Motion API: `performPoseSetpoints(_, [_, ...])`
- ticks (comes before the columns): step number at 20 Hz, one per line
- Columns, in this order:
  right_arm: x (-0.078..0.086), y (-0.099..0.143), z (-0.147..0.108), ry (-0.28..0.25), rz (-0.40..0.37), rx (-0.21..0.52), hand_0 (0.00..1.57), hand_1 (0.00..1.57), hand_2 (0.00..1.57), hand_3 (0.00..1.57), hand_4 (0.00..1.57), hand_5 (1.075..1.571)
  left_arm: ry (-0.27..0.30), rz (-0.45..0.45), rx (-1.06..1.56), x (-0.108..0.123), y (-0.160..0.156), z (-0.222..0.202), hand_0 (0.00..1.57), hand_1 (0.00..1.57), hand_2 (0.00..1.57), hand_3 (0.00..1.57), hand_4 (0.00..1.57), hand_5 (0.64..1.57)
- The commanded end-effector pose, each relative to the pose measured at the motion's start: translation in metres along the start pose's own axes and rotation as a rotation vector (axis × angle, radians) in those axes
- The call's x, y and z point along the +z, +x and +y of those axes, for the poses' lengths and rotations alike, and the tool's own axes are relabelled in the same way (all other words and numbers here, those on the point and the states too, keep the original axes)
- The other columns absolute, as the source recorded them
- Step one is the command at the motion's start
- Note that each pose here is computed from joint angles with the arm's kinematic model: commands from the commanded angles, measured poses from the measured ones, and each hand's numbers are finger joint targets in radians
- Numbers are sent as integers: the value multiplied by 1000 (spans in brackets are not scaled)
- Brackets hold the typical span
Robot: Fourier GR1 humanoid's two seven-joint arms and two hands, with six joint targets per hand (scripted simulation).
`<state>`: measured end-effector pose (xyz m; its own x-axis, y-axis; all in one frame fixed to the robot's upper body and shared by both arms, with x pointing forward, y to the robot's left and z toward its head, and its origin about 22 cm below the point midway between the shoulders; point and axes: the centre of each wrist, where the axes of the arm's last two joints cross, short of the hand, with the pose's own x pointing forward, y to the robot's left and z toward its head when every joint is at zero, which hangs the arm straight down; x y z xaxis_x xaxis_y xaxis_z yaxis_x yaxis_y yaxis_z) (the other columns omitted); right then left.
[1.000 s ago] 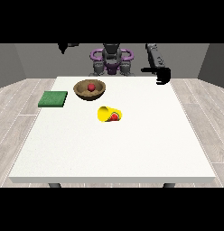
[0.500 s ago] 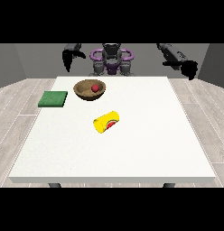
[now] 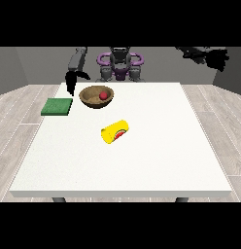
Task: Pick the cup and pour the ball into the bowl, then pick the bowl and place it on the pad
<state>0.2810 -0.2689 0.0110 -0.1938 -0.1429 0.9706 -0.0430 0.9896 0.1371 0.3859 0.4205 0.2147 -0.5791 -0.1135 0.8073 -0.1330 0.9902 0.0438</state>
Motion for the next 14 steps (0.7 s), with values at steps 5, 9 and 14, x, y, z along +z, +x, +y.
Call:
performPoseSetpoints(5, [-10, -46, -18, -14, 23, -44, 0, 0, 0, 0, 307, 1568, -15, -83, -11, -40, 79, 23, 0, 0, 0, 0, 0, 1542])
performPoseSetpoints(9, [-25, -52, -24, -74, 114, -80, 0, 0, 0, 0, 412, 1571, -44, -68, 18, -41, 72, 5, 0, 0, 0, 0, 0, 1535])
performPoseSetpoints(14, [-21, -62, -14, -62, 112, -78, 0, 0, 0, 0, 401, 1571, -9, -95, -2, -46, 103, 35, 0, 0, 0, 0, 0, 1537])
